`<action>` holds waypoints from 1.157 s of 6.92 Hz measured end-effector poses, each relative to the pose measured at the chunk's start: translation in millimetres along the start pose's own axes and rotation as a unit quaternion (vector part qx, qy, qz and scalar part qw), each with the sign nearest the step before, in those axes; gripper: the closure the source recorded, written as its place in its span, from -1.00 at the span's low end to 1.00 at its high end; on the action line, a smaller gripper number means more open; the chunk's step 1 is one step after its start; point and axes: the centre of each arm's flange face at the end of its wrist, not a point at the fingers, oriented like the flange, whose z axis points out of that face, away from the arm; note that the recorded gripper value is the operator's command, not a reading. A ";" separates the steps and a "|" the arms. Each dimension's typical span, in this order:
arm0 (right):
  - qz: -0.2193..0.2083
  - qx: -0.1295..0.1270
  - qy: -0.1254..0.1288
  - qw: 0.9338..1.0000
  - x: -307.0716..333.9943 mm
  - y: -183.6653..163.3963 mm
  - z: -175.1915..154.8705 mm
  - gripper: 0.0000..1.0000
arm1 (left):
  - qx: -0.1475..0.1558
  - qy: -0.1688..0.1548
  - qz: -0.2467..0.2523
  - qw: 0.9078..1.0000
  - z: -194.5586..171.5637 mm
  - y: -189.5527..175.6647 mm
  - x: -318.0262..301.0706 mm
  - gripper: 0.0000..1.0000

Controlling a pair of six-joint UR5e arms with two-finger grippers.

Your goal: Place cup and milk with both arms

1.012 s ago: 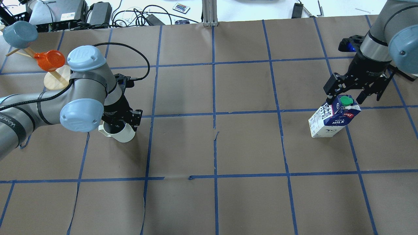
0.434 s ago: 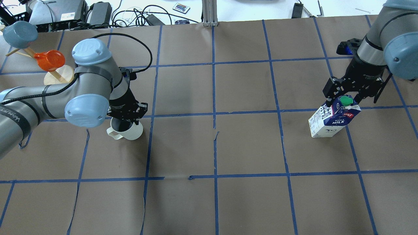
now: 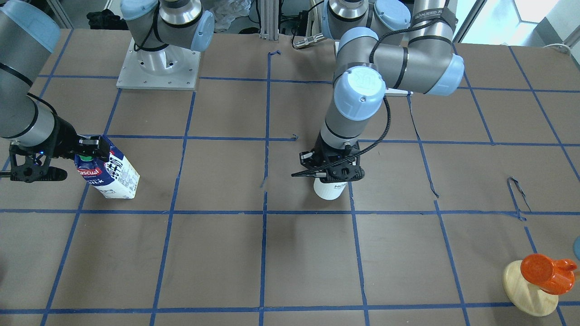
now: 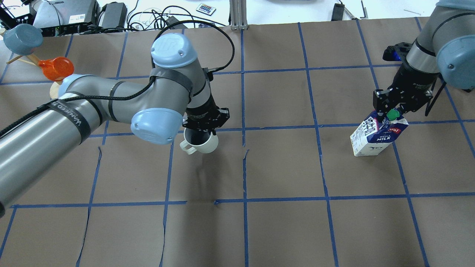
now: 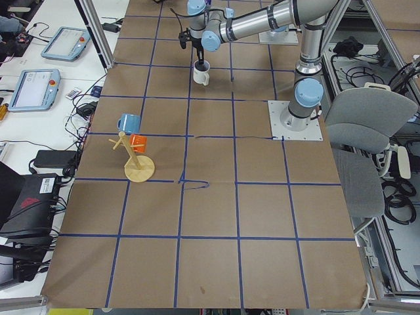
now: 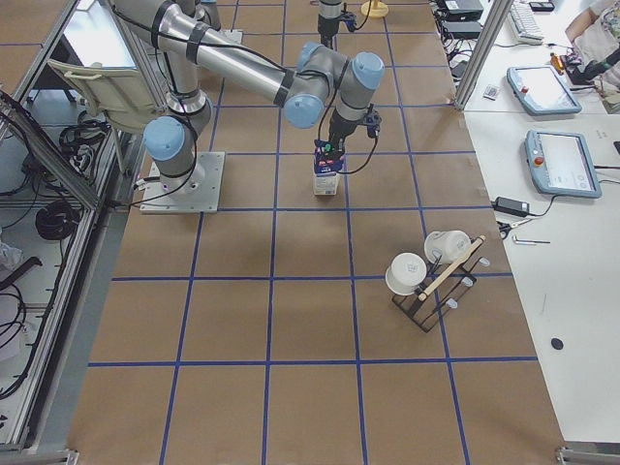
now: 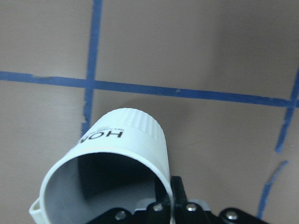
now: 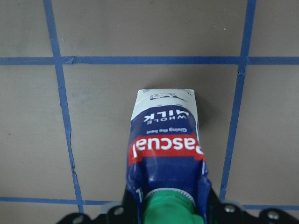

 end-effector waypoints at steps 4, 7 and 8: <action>0.018 0.013 0.000 1.000 -0.6 -0.7 -17.2 0.83 | 0.000 0.030 -0.019 0.999 14.4 -39.1 99.4 1.00; 0.027 0.024 -0.006 0.999 -15.9 -2.6 -28.5 0.82 | 0.002 0.003 0.004 1.000 39.0 -48.3 104.9 -1.00; 0.020 0.026 -0.005 0.999 -26.2 -3.2 -30.5 0.81 | 0.008 0.003 0.008 1.000 34.7 -50.4 105.2 -1.00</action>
